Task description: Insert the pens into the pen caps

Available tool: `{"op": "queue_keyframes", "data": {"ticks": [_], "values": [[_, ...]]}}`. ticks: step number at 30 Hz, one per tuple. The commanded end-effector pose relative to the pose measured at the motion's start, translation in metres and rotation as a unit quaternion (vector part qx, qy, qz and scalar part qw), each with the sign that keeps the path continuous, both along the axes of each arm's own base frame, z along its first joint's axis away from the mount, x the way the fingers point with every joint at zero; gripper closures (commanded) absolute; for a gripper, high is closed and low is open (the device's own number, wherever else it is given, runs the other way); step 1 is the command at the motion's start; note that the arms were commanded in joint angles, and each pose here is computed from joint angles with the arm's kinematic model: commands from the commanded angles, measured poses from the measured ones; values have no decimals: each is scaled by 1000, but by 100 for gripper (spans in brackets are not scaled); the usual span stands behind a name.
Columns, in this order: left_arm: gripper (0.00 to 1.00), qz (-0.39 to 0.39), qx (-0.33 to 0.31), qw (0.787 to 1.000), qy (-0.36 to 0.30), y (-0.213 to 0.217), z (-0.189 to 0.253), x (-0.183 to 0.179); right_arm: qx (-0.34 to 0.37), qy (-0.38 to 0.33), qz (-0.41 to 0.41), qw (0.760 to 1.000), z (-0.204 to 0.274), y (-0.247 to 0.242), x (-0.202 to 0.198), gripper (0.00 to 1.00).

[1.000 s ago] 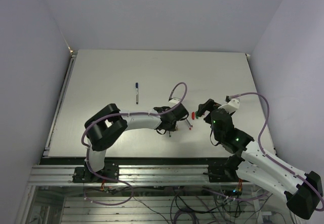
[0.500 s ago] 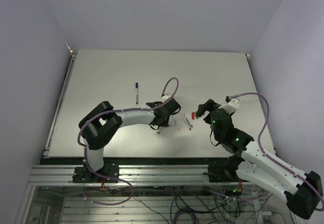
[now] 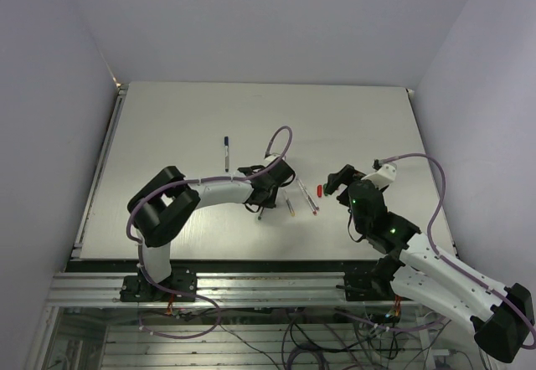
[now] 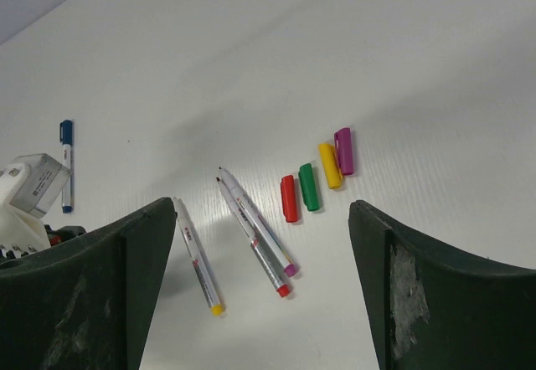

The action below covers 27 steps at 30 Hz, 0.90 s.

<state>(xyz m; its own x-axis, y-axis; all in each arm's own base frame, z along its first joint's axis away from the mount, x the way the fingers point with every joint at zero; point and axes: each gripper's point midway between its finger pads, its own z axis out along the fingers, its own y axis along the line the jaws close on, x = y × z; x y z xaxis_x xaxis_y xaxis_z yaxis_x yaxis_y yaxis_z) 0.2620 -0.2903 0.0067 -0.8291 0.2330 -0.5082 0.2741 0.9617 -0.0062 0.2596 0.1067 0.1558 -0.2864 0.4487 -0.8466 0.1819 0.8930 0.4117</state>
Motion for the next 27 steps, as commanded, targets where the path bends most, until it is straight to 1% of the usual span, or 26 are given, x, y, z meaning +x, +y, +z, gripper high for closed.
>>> {"op": "queue_keyframes", "data": {"ticks": [1, 3, 6, 10, 14, 16, 17, 19, 20, 24, 27], "values": [[66, -10, 134, 981, 141, 75, -66, -62, 7, 0, -5, 1000, 1, -2, -1, 16], [71, -11, 133, 980, 145, 75, -67, -64, 7, 0, -6, 1000, 2, -3, -1, 16], [78, -7, 157, 976, 148, 84, -70, -65, 11, -1, -8, 1000, 3, -4, -3, 16], [78, -3, 188, 970, 154, 95, -74, -68, 17, -4, -9, 1000, 5, -4, -4, 16], [78, -3, 184, 970, 160, 94, -77, -71, 17, -2, -10, 1000, 5, -5, -4, 16], [79, -5, 182, 969, 164, 94, -79, -72, 15, 0, -10, 1000, 4, -5, -4, 16], [82, -6, 182, 969, 165, 94, -79, -73, 15, 0, -10, 1000, 4, -4, -4, 16], [92, -6, 185, 969, 166, 95, -80, -73, 14, 0, -10, 1000, 4, -4, -4, 16], [93, -7, 186, 968, 166, 95, -81, -73, 12, 2, -12, 1000, 3, -5, -4, 16], [93, -7, 171, 973, 152, 90, -74, -68, -4, 27, -61, 998, -3, -21, -6, 21], [93, -5, 147, 980, 131, 81, -60, -60, -31, 56, -98, 993, -9, -33, -9, 28]]}}
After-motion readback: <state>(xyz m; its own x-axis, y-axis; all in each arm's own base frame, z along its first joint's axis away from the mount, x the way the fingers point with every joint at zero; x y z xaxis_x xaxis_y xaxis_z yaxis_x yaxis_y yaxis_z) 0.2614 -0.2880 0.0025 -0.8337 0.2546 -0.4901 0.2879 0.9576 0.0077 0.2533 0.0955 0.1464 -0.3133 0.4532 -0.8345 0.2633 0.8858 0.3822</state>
